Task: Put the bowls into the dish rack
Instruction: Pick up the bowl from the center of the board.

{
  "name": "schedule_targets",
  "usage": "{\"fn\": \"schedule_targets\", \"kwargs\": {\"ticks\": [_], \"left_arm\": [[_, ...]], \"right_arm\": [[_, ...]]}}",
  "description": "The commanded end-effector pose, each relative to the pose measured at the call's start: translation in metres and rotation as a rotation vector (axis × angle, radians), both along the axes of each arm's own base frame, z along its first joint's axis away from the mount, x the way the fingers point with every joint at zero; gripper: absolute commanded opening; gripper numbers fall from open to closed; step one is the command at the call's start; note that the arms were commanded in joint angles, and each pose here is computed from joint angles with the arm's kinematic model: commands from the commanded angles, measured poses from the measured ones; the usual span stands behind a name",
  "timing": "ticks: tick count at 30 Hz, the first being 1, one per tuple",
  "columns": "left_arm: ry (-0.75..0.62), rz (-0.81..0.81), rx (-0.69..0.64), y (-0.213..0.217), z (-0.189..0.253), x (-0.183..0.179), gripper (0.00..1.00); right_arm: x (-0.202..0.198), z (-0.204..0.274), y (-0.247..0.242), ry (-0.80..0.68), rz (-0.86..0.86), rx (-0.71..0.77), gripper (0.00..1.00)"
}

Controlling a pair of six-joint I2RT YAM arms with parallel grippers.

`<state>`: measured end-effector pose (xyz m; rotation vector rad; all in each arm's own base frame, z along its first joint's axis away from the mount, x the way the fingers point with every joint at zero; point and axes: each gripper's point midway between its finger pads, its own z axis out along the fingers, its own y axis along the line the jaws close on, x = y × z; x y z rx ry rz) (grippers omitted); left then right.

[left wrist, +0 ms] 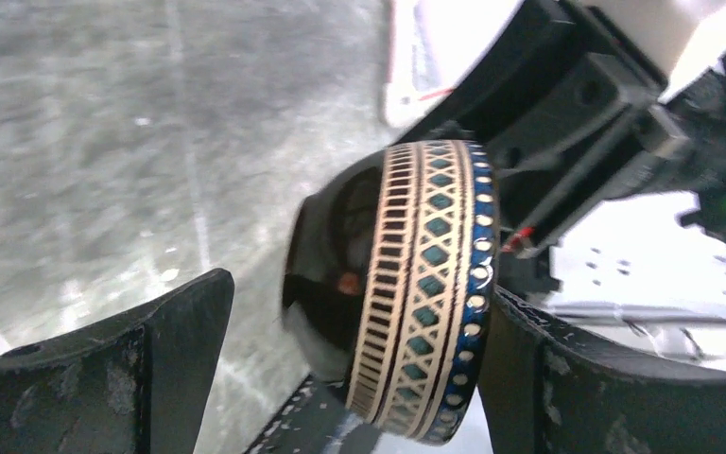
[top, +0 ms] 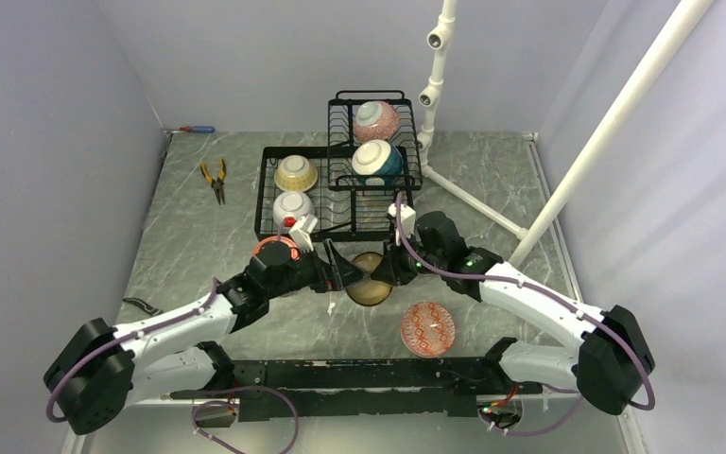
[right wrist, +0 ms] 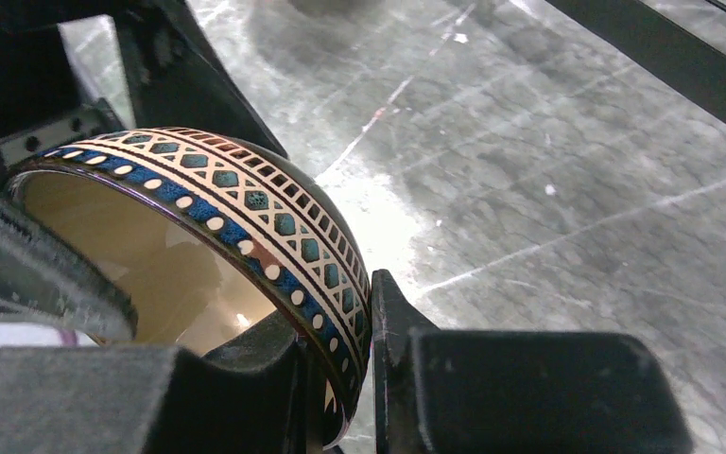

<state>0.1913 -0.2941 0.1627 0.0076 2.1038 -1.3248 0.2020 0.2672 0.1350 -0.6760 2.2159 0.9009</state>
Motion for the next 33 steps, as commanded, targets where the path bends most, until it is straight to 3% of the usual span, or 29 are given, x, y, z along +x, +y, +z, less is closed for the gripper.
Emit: {"fn": "schedule_targets", "kwargs": {"ticks": [1,7,19,27,33], "left_arm": [[-0.107,-0.235,-0.235,-0.027,0.056,-0.024,0.94],[-0.121,-0.305,-0.258,-0.034,0.064,-0.031,0.88],[-0.061,-0.196,-0.063,-0.007,0.045,-0.03,0.9],[-0.028,-0.234,-0.066,-0.01,0.042,-0.036,0.79],[-0.022,-0.253,-0.075,-0.015,0.04,-0.036,0.76]], "right_arm": [[-0.008,0.057,0.028,-0.082,0.155,0.223,0.0],[-0.01,0.063,0.03,-0.079,0.179,0.247,0.0],[-0.003,0.063,0.025,-0.087,0.138,0.21,0.0],[-0.003,0.064,0.026,-0.082,0.138,0.21,0.0],[-0.003,0.062,0.027,-0.074,0.141,0.209,0.0]]}}
